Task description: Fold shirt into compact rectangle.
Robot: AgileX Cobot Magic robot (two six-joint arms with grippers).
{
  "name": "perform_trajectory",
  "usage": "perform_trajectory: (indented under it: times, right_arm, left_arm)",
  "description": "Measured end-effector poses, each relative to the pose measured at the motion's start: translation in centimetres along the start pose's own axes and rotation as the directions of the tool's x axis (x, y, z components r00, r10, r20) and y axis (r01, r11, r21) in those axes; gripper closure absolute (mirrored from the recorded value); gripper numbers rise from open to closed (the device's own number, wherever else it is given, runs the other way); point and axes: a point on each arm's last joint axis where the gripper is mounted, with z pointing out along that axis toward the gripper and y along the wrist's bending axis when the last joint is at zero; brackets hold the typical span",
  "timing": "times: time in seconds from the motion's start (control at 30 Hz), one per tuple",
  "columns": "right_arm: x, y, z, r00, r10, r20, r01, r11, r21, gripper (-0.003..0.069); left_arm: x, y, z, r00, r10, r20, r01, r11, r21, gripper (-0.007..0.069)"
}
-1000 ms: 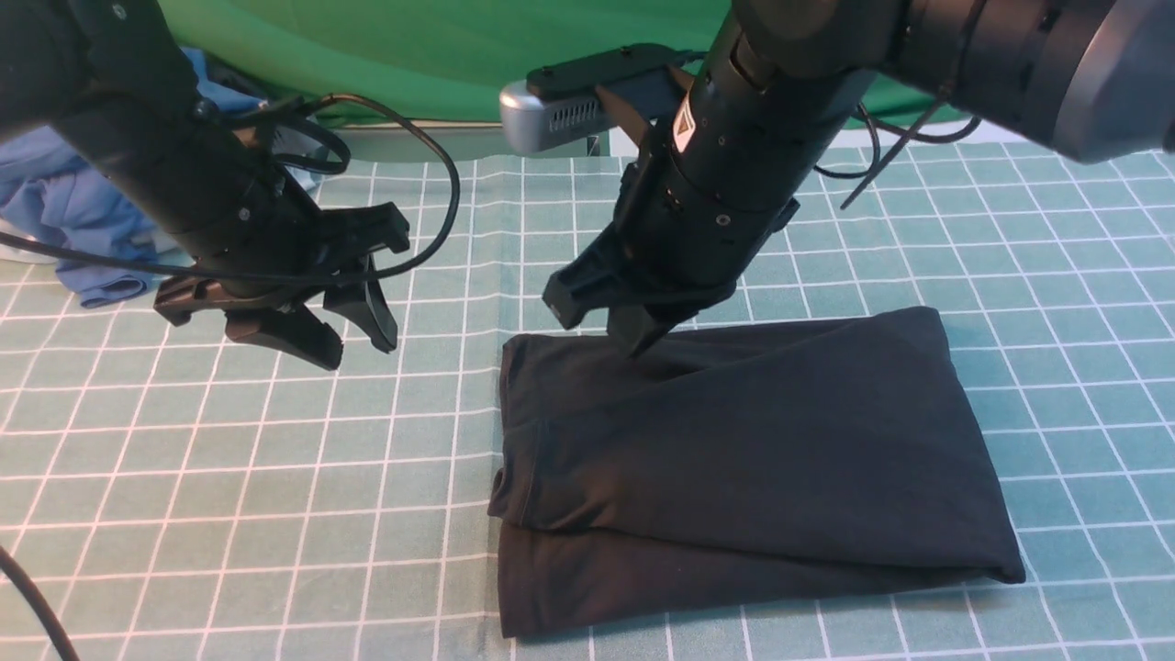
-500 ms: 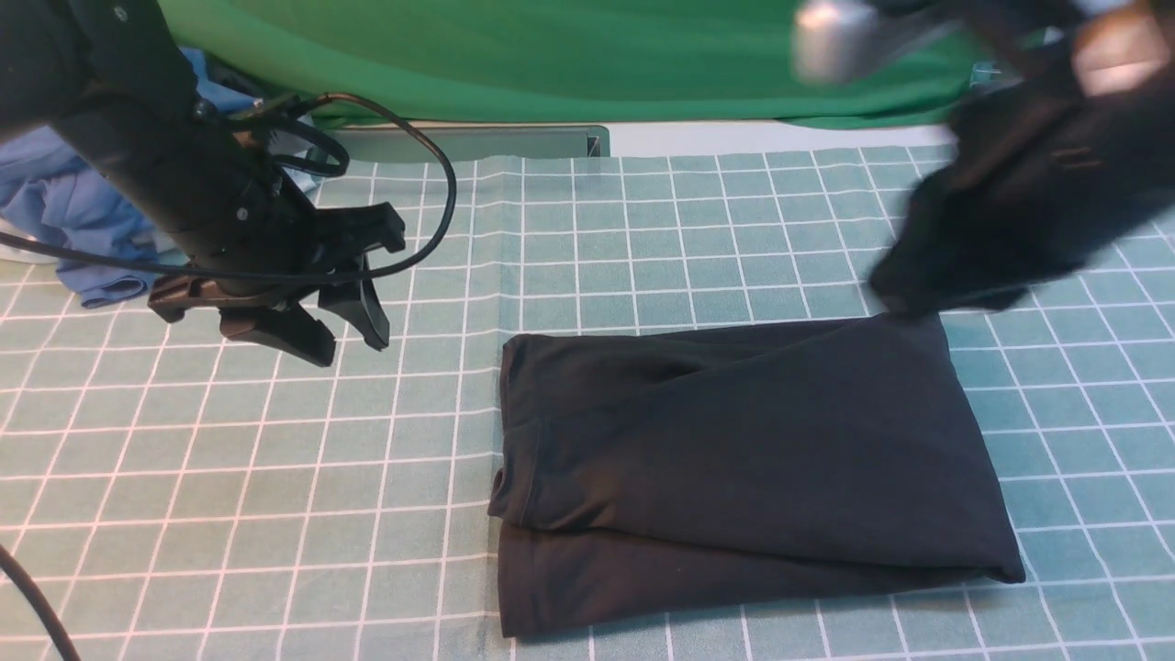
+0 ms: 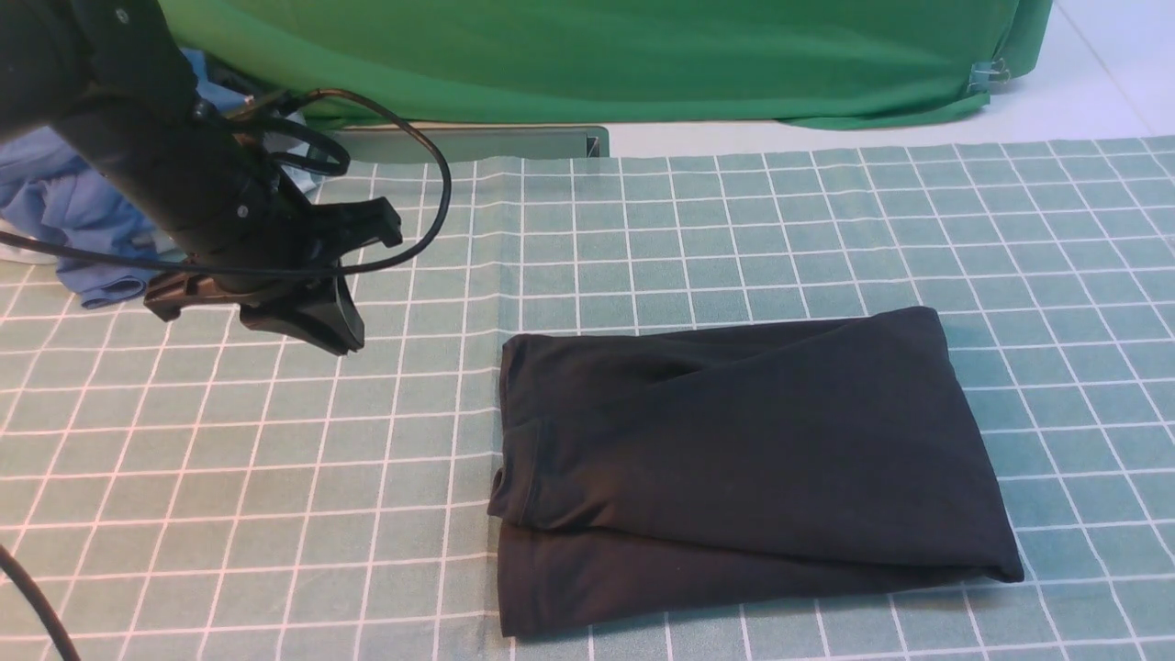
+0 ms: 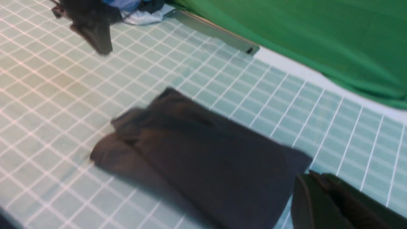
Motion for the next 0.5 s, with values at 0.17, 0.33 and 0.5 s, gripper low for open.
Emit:
perform_trajectory:
  times: [0.17, 0.33, 0.5]
  right_arm:
    - [5.3, 0.0, 0.4, 0.969, -0.002, 0.248, 0.003, 1.0, -0.006, 0.0631]
    - [6.6, 0.3, 3.2, 0.908, -0.004, 0.42, 0.013, 1.0, -0.019, 0.0631]
    - [7.5, 0.6, 5.8, 0.881, 0.021, 0.473, -0.002, 0.999, -0.041, 0.0631]
  left_arm:
    - [0.0, 0.0, 0.0, 1.0, 0.0, 0.0, 0.0, 1.0, 0.0, 0.0612]
    - [0.0, 0.1, 0.0, 1.0, 0.006, 0.002, -0.006, 1.0, -0.01, 0.0612]
    - [0.0, 0.2, 0.0, 1.0, 0.016, 0.005, -0.016, 1.0, -0.019, 0.0612]
